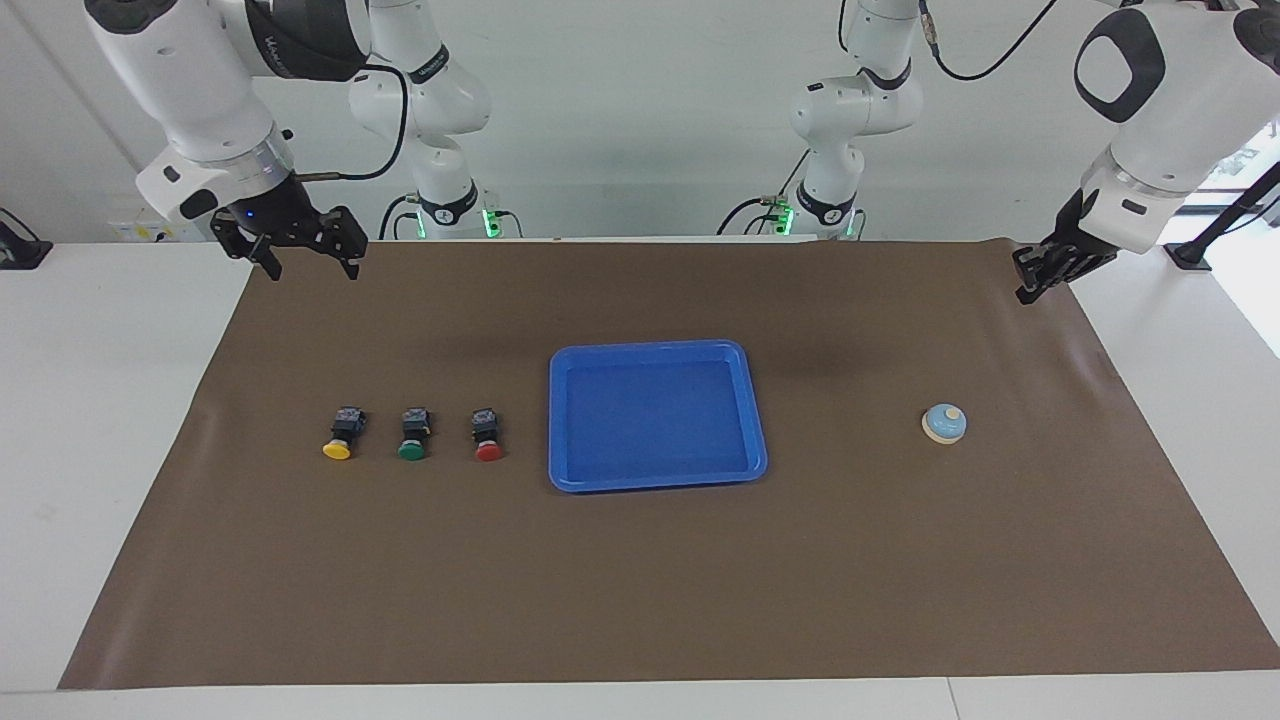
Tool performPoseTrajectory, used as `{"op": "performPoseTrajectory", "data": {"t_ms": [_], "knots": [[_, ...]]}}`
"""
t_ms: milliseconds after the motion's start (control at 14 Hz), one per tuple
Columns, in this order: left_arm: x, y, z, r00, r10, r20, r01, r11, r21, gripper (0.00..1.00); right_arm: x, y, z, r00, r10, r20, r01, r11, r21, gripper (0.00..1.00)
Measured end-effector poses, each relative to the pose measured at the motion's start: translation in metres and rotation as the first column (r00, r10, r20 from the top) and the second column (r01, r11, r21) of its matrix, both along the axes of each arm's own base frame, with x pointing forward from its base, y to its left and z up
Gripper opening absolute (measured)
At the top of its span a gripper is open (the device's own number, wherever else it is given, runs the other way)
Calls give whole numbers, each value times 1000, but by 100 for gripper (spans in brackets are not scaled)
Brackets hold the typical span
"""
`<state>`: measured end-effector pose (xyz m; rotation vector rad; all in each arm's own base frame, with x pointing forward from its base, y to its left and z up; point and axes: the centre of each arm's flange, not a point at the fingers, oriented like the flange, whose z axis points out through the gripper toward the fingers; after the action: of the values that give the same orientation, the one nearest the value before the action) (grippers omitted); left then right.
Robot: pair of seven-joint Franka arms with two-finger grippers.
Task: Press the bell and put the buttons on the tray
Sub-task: 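Move the left gripper over the bell and press down on it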
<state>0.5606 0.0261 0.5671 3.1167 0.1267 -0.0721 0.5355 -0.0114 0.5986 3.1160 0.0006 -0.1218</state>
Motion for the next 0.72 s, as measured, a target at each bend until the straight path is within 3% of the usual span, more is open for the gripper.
{"op": "performPoseTrajectory", "data": {"t_ms": [358,716], "knots": [[4,-1,-78,1000,-17,-22,17,1000,-2,1,0,0,0,1000,0,0,0,1000,0,100],[16,4,-155,1000,-6,7,6,1000,0,1,0,0,0,1000,0,0,0,1000,0,100]]}}
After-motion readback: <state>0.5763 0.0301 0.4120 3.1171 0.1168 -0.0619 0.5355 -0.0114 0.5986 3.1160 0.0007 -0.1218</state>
